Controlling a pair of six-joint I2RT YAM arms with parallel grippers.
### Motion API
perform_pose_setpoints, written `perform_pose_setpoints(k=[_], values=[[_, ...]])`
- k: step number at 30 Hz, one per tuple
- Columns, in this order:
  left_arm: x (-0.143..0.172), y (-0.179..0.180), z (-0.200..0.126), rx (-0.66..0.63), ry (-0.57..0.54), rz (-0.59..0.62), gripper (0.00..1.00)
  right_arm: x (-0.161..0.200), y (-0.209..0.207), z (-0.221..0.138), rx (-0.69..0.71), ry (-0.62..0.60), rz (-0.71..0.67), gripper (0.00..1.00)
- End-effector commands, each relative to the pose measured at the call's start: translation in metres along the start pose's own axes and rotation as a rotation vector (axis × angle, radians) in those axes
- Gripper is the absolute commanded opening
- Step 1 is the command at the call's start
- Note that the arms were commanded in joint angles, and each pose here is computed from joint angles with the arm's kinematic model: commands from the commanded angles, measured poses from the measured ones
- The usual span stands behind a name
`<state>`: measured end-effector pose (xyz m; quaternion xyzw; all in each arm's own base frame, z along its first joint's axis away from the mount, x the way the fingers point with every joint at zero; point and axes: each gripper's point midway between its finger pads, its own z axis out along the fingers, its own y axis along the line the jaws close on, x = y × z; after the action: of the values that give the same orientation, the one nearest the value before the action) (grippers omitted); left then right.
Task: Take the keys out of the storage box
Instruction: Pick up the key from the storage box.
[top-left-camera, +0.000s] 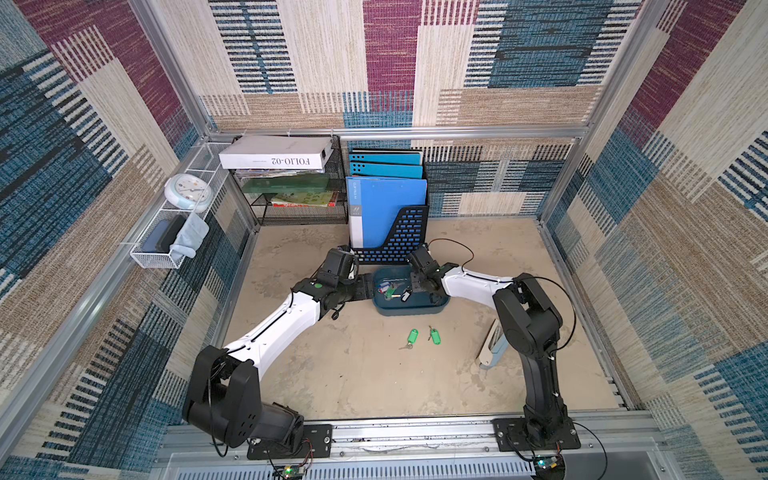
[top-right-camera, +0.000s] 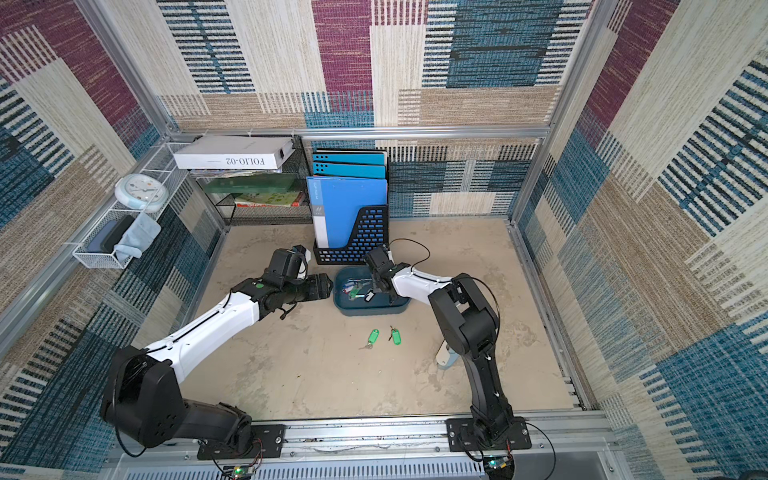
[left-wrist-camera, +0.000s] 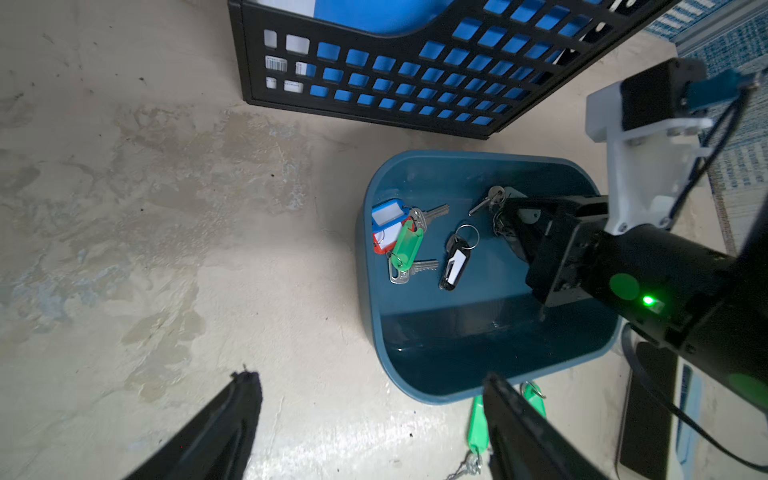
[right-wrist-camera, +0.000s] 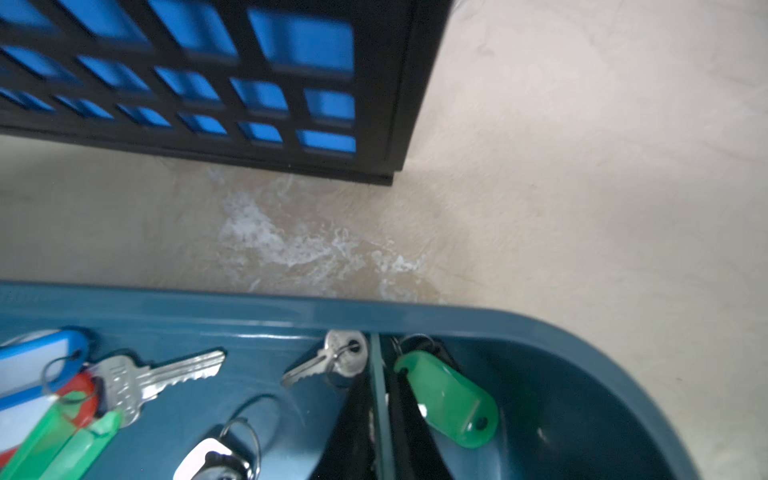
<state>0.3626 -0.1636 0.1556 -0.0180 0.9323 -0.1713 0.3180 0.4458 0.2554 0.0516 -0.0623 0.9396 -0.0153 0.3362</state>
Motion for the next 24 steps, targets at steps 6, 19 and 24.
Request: perform_pose_setpoints(k=[6,19,24], values=[[0.001,0.006,0.001,-0.027,-0.007,0.012,0.86,-0.010,0.000,-0.013,-0.017,-0.037,-0.028,0.02],[0.002,0.008,0.001,-0.036,-0.005,0.013,0.86,-0.031,0.015,-0.075,-0.203,-0.130,-0.062,0.00],[0.002,0.007,-0.002,-0.031,-0.014,0.009,0.86,-0.031,0.026,-0.132,-0.404,-0.207,-0.100,0.00]])
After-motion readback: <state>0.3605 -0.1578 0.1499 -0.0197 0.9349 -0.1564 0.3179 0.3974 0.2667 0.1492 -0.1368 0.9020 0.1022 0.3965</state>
